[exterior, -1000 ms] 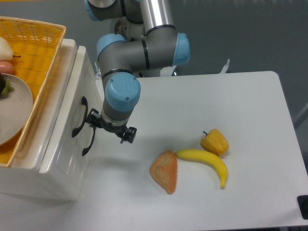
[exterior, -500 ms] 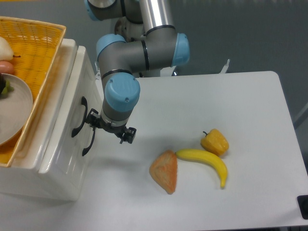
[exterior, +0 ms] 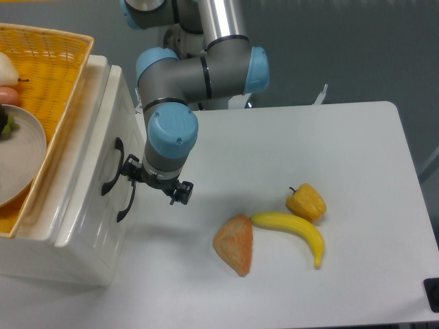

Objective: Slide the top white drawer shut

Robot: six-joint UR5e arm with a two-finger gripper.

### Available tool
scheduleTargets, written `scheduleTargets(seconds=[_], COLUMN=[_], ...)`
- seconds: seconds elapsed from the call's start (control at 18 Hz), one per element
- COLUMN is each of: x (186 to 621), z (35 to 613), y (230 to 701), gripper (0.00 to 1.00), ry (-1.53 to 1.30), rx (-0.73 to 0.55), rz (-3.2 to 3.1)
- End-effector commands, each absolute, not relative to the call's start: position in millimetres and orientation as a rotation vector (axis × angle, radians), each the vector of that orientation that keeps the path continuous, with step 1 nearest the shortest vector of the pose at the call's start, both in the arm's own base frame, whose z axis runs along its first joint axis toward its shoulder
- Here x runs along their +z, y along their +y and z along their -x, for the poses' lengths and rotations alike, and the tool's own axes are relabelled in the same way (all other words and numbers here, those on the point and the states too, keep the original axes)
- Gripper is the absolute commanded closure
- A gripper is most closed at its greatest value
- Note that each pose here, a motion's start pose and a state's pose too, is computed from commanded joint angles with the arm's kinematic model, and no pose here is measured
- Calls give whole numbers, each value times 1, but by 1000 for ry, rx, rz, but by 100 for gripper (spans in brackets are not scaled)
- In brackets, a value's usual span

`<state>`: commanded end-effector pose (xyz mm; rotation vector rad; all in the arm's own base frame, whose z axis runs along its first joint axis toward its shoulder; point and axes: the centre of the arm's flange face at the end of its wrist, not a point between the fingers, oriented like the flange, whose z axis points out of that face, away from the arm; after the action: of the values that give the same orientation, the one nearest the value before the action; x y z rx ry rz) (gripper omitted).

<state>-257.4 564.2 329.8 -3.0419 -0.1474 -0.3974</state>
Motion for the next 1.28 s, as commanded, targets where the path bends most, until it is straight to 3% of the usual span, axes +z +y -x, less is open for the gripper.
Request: scheduleTargets(seconds=[0.33,0.72,1.11,1.28], x=[338,350,353,352], z=[309,339,367,383], y=[538,513,493,481], gripper=[0,0,0,0], ry=[-246,-98,413,474], rx=[-336,-181,-82,-83], rz=[3043,3109,3123,3118])
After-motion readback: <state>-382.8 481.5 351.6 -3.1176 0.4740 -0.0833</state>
